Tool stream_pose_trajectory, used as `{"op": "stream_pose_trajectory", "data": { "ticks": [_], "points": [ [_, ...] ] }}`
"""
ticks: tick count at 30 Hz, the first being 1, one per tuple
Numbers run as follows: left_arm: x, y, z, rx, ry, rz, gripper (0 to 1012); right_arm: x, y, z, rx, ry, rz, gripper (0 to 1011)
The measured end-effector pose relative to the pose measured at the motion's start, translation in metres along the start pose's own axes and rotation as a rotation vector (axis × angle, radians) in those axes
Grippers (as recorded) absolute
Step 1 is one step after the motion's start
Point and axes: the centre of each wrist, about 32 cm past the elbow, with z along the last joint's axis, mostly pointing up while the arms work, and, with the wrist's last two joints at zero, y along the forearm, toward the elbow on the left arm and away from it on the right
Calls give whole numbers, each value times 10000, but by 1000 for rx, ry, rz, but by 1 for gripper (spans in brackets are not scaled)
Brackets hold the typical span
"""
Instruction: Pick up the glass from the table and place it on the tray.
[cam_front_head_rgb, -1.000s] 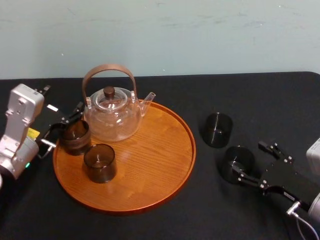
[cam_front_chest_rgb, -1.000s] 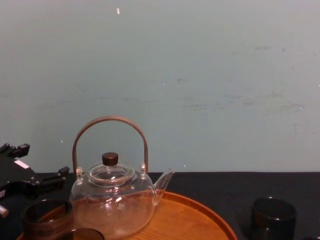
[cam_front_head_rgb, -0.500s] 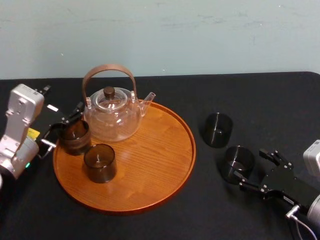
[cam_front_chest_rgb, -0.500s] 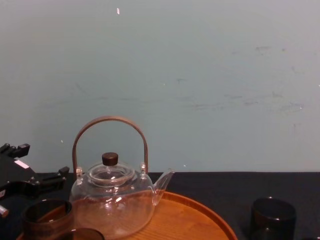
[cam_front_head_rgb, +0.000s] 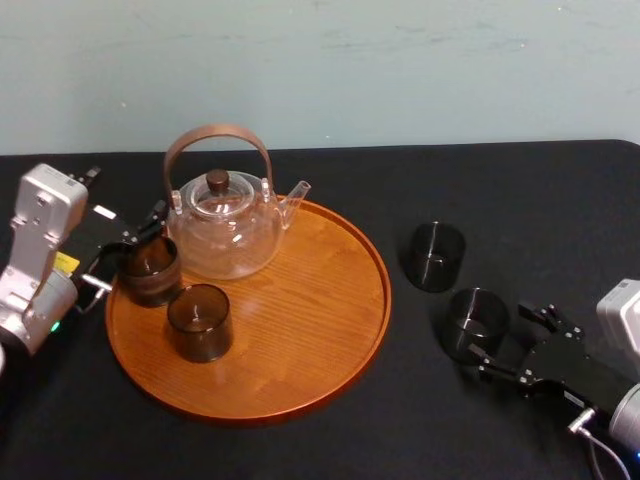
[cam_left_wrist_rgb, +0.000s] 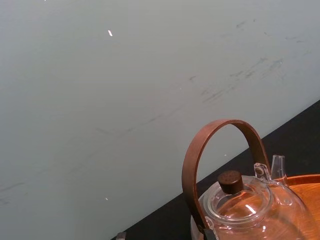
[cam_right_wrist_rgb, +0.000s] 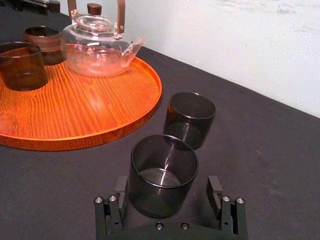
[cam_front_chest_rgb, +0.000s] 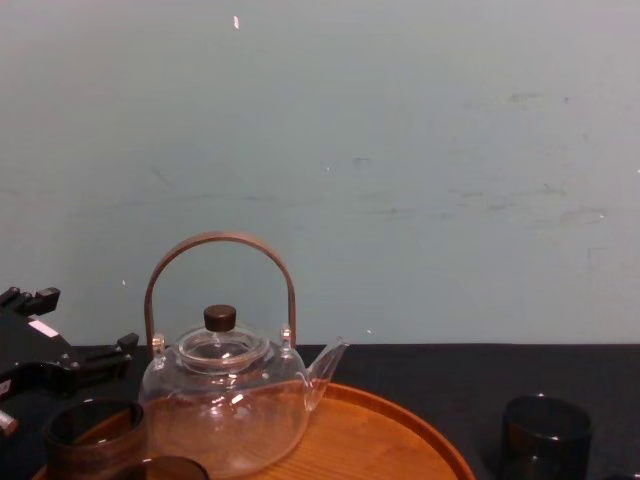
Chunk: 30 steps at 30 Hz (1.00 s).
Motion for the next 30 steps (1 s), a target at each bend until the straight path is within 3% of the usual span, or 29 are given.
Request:
{"op": "stream_pose_trajectory", "data": {
  "ticks": [23,30],
  "points": [
    [0,0,0,0,0,0,1001,89,369,-73,-11,26,37,1002],
    [0,0,0,0,0,0,1001,86,365,-76,-14,25,39,1002]
  ]
}}
